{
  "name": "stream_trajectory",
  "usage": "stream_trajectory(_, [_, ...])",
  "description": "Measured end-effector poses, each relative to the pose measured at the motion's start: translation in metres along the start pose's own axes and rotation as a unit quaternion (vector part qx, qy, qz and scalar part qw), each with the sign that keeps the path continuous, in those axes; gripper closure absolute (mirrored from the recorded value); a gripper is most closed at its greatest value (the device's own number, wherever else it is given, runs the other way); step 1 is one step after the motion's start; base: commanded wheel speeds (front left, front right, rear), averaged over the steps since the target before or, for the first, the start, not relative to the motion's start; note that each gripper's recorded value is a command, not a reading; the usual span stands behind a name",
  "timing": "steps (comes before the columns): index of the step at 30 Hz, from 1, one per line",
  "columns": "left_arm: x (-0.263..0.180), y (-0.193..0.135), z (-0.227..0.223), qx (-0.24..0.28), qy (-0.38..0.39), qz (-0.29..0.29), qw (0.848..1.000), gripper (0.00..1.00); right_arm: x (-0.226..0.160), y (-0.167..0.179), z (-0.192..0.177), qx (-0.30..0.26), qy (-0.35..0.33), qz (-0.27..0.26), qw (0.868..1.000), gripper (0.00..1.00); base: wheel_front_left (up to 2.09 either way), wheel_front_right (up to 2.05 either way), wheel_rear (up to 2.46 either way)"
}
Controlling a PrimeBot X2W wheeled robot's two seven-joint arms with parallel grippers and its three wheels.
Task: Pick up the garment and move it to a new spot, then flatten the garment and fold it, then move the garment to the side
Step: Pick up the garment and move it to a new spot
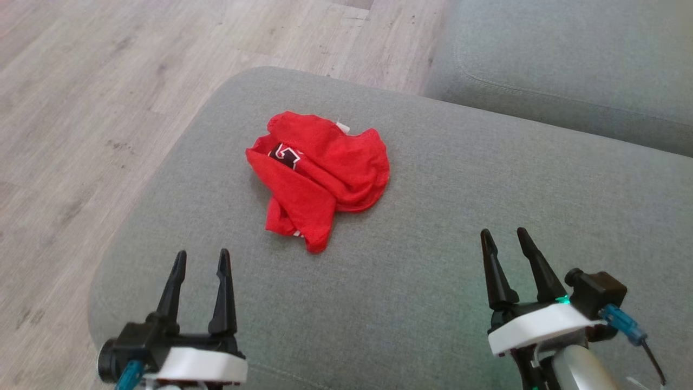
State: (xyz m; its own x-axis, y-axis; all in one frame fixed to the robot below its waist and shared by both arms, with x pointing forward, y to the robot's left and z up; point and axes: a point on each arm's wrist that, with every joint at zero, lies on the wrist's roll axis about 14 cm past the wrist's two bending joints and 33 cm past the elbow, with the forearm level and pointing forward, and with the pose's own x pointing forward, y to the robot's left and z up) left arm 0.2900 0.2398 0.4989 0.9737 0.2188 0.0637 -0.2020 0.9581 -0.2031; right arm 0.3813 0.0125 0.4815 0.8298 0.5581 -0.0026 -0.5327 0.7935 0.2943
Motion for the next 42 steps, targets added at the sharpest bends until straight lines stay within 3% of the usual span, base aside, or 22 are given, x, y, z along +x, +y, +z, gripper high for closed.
stream_trajectory(6, [0.001, 0.0, -0.015, 0.003, 0.026, 0.001, 1.0, 0.0, 0.003, -0.003, -0.007, 0.006, 0.008, -0.001, 1.0, 0.0, 0.0, 0.0, 0.0])
stream_trajectory(12, [0.036, -0.029, -0.046, 0.034, 0.089, -0.06, 0.994, 0.0, 0.01, -0.022, -0.01, -0.002, 0.008, -0.018, 1.0, 0.0, 0.0, 0.0, 0.0])
stream_trajectory(15, [0.064, -0.049, -0.065, 0.055, 0.146, -0.099, 0.983, 0.0, 0.02, -0.031, -0.004, -0.006, -0.002, -0.023, 1.0, 0.0, 0.0, 0.0, 0.0])
stream_trajectory(21, [0.081, -0.067, -0.128, 0.067, 0.294, -0.131, 0.944, 0.0, 0.023, -0.062, -0.006, 0.002, -0.005, -0.058, 0.998, 0.0, 0.0, 0.0, 0.0])
stream_trajectory(28, [0.097, -0.074, -0.165, 0.081, 0.342, -0.144, 0.925, 0.0, 0.008, -0.094, -0.022, 0.009, 0.013, -0.105, 0.994, 0.0, 0.0, 0.0, 0.0])
stream_trajectory(29, [0.099, -0.075, -0.168, 0.084, 0.345, -0.144, 0.924, 0.2, 0.007, -0.097, -0.022, 0.009, 0.014, -0.109, 0.994, 0.0, 0.0, 0.0, 0.0])
stream_trajectory(31, [0.105, -0.074, -0.169, 0.082, 0.344, -0.136, 0.925, 1.0, 0.003, -0.101, -0.022, 0.008, 0.014, -0.115, 0.993, 0.0, 0.0, 0.0, 0.0])
stream_trajectory(36, [0.115, -0.08, -0.147, 0.07, 0.272, -0.14, 0.949, 1.0, -0.001, -0.101, -0.012, 0.002, 0.004, -0.119, 0.993, 0.0, 0.0, 0.0, 0.0])
stream_trajectory(42, [0.131, -0.128, -0.086, 0.044, 0.149, -0.2, 0.967, 1.0, -0.011, -0.096, 0.005, -0.002, -0.015, -0.123, 0.992, 0.0, 0.0, 0.0, 0.0])
